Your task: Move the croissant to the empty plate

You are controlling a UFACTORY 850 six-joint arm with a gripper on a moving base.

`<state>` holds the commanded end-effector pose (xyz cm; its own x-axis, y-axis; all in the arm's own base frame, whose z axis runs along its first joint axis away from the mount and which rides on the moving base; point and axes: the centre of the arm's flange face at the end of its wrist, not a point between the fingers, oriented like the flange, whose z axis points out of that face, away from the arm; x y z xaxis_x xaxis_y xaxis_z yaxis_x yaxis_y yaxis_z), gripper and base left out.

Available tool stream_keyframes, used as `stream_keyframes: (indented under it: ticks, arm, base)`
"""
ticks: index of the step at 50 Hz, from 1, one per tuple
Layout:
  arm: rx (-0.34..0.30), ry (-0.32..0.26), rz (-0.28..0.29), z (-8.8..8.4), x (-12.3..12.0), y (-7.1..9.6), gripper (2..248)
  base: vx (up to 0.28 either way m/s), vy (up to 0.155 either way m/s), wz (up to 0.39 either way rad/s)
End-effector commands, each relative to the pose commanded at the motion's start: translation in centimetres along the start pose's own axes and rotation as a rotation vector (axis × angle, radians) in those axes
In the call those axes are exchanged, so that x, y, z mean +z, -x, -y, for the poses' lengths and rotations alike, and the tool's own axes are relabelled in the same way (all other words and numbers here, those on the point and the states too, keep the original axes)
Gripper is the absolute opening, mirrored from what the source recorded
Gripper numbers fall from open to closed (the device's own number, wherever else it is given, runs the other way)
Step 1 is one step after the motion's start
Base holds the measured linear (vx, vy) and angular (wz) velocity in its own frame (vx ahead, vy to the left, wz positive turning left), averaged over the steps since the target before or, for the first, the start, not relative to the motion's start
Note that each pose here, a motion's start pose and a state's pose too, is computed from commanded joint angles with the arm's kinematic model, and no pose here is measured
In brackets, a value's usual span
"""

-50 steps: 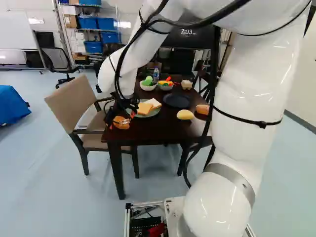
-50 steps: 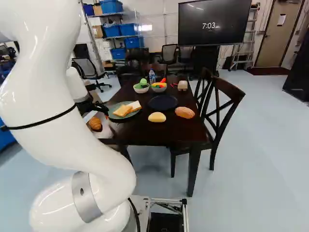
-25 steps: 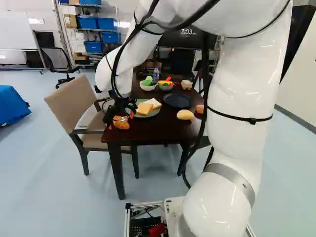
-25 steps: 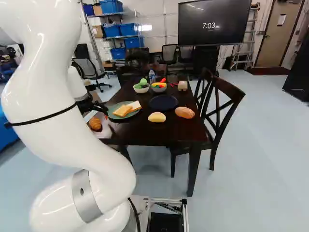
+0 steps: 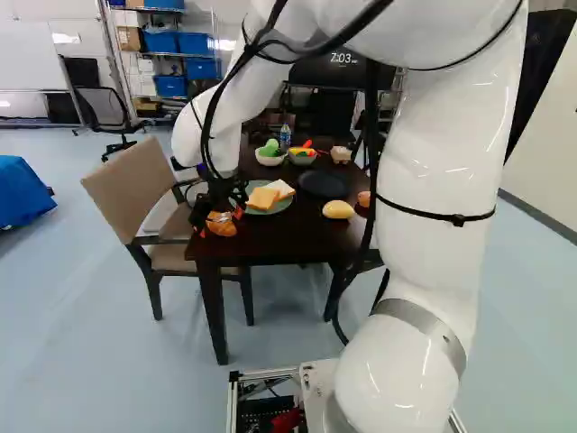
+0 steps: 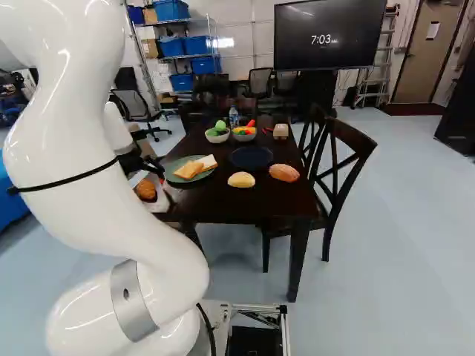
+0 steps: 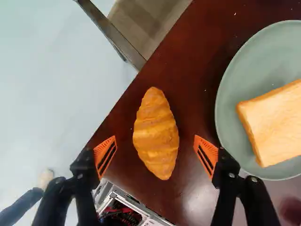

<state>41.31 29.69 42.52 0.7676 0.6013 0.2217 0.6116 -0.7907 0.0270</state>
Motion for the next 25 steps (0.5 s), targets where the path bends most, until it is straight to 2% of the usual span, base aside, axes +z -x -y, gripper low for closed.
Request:
stream_keyframes:
  ticks: [1, 2, 7, 8, 12, 13, 17, 18, 22, 23, 25]
  arm:
    - [0.000, 0.000, -0.001, 0.00, 0.00, -0.01, 227]
    - [0.000, 0.000, -0.002, 0.00, 0.00, -0.02, 215]
    - [0.000, 0.000, -0.012, 0.00, 0.00, -0.11, 215]
    - [0.000, 0.000, -0.015, 0.00, 0.00, -0.14, 203]
    - [0.000, 0.000, -0.030, 0.00, 0.00, -0.27, 203]
    - [0.000, 0.000, -0.034, 0.00, -0.01, -0.31, 191]
    - [0.000, 0.000, -0.049, 0.00, -0.01, -0.44, 191]
    - [0.000, 0.000, -0.051, 0.00, -0.01, -0.46, 179]
    - [0.000, 0.000, -0.055, 0.00, -0.01, -0.50, 179]
    - [0.000, 0.000, -0.055, 0.00, -0.01, -0.50, 166]
    - [0.000, 0.000, -0.055, 0.00, -0.01, -0.50, 166]
  base:
    - [0.000, 0.000, 0.000]
    - [0.000, 0.000, 0.000]
    - [0.000, 0.000, 0.000]
    - [0.000, 0.000, 0.000]
    - [0.000, 0.000, 0.000]
    - [0.000, 0.000, 0.000]
    - [0.000, 0.000, 0.000]
    - [0.000, 0.000, 0.000]
    - [0.000, 0.000, 0.000]
    - [0.000, 0.000, 0.000]
    - [0.000, 0.000, 0.000]
